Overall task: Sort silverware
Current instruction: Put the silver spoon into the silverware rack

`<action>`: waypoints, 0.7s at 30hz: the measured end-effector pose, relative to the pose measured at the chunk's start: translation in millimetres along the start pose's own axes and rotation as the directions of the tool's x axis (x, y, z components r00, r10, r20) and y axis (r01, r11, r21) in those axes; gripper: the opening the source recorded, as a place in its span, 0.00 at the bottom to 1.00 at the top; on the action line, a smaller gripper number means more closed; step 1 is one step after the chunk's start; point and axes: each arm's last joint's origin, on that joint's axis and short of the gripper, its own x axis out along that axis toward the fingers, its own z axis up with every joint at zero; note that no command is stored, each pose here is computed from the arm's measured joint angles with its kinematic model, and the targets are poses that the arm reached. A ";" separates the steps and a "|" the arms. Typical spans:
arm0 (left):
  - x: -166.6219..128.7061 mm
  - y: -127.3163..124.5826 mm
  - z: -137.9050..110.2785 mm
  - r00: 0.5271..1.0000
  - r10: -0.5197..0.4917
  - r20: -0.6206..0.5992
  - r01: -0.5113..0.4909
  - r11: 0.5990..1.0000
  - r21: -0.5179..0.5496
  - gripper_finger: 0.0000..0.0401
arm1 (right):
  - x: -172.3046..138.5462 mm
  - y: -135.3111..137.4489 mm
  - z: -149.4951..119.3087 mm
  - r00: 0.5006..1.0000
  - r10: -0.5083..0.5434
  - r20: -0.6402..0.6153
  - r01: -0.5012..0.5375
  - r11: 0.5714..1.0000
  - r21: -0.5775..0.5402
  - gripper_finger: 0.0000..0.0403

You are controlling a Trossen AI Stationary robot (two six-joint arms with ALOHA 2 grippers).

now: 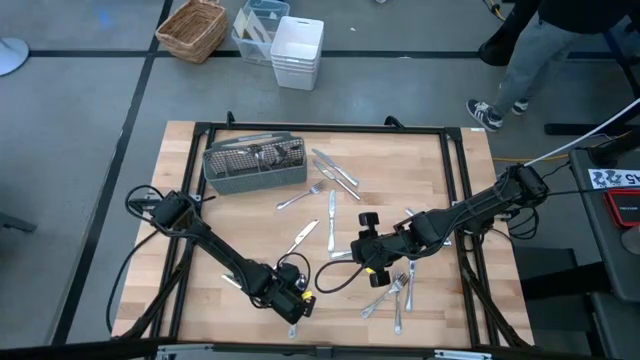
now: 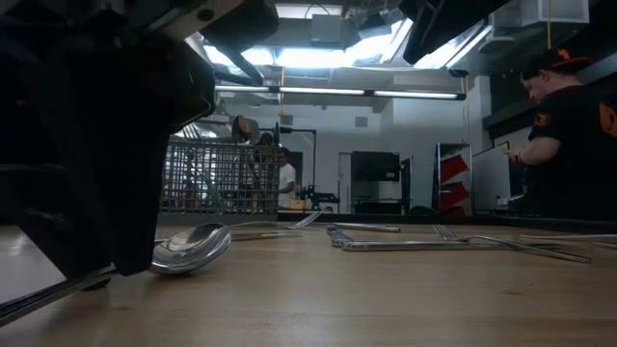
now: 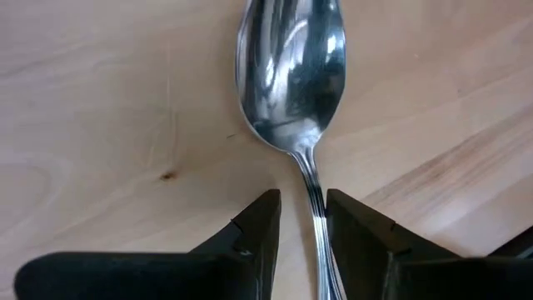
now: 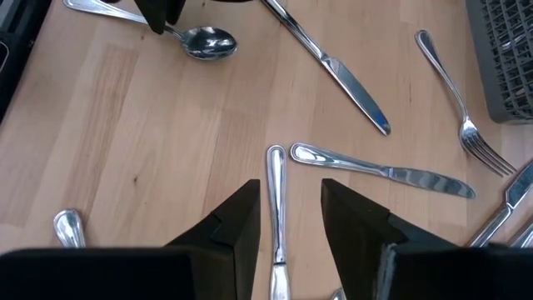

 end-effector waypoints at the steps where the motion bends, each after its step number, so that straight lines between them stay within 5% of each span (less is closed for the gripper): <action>1: 0.1 -0.1 0.6 1.000 0.001 -0.005 -0.001 1.000 0.004 0.24 | 0.0 0.0 0.0 1.000 0.000 0.000 0.000 1.000 0.000 0.33; 6: 0.1 -0.4 0.5 1.000 -0.001 -0.008 0.002 0.996 0.094 0.24 | 0.0 0.0 0.0 1.000 0.001 0.000 -0.001 1.000 0.000 0.33; 15: 1.7 8.6 10.9 0.993 0.109 -0.054 -0.106 0.992 0.061 0.24 | 0.0 0.0 -0.2 1.000 0.001 -0.002 -0.001 1.000 0.000 0.33; 21: 2.4 10.4 17.5 0.989 0.139 -0.053 -0.131 0.983 0.129 0.18 | 0.0 0.1 -0.2 1.000 0.005 -0.002 -0.005 1.000 0.000 0.33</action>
